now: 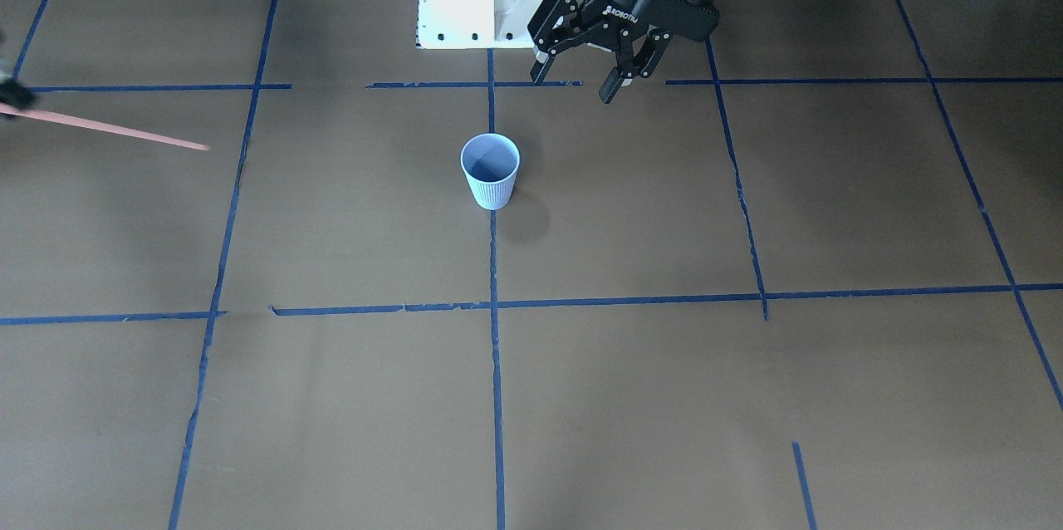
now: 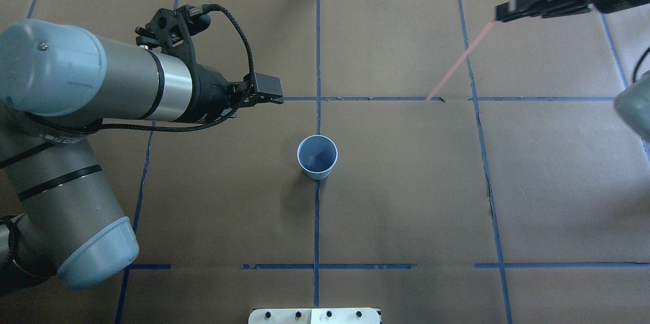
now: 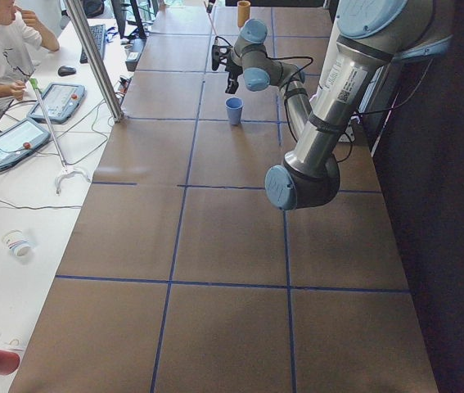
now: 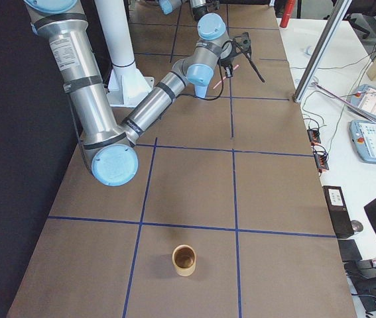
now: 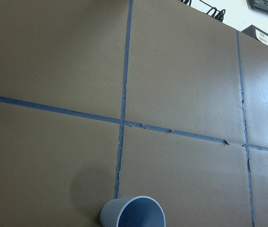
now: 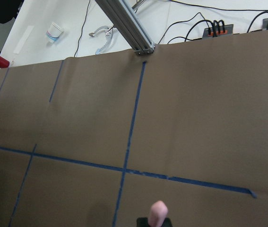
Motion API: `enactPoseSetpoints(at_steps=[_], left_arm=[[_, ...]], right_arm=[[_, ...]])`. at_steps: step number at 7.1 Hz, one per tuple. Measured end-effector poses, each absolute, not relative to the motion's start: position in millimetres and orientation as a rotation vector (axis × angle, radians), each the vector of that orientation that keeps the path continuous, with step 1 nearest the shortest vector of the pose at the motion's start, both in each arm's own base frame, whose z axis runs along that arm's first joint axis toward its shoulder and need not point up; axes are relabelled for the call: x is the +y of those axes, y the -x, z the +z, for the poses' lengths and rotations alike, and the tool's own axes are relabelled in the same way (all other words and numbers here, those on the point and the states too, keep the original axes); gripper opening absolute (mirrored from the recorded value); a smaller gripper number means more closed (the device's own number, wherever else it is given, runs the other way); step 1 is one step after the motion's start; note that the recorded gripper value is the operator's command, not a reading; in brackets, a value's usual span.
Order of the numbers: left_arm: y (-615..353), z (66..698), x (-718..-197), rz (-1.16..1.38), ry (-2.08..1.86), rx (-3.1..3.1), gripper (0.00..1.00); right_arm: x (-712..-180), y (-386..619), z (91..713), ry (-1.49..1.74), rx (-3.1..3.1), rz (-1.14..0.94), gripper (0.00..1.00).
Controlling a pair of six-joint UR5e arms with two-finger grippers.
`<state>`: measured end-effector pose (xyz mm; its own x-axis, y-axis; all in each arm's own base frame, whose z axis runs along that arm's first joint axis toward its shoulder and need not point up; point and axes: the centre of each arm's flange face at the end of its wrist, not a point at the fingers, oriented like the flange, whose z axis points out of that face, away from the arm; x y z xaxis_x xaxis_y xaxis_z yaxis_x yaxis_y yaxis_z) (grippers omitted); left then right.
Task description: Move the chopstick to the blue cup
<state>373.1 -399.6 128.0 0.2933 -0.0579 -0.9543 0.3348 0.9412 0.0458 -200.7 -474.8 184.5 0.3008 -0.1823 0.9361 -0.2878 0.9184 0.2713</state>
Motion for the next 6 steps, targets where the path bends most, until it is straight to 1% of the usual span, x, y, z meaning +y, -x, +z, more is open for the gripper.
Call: enactPoseSetpoints(at_steps=[1, 2, 4, 6], left_arm=[[-373, 130, -400, -0.268, -0.255, 1.246, 1.0], [-372, 130, -400, -0.27, -0.256, 1.246, 1.0], [-367, 129, -402, -0.277, -0.263, 1.248, 1.0], [-357, 131, -411, -0.289, -0.282, 1.241, 1.0]], right_arm=[[-456, 256, 156, -0.442, -1.302, 0.105, 0.0], [-436, 301, 142, -0.456, -1.315, 0.132, 0.0], [-411, 347, 137, -0.477, -1.308, 0.15, 0.0], [-400, 368, 143, -0.465, -1.289, 0.141, 0.0]])
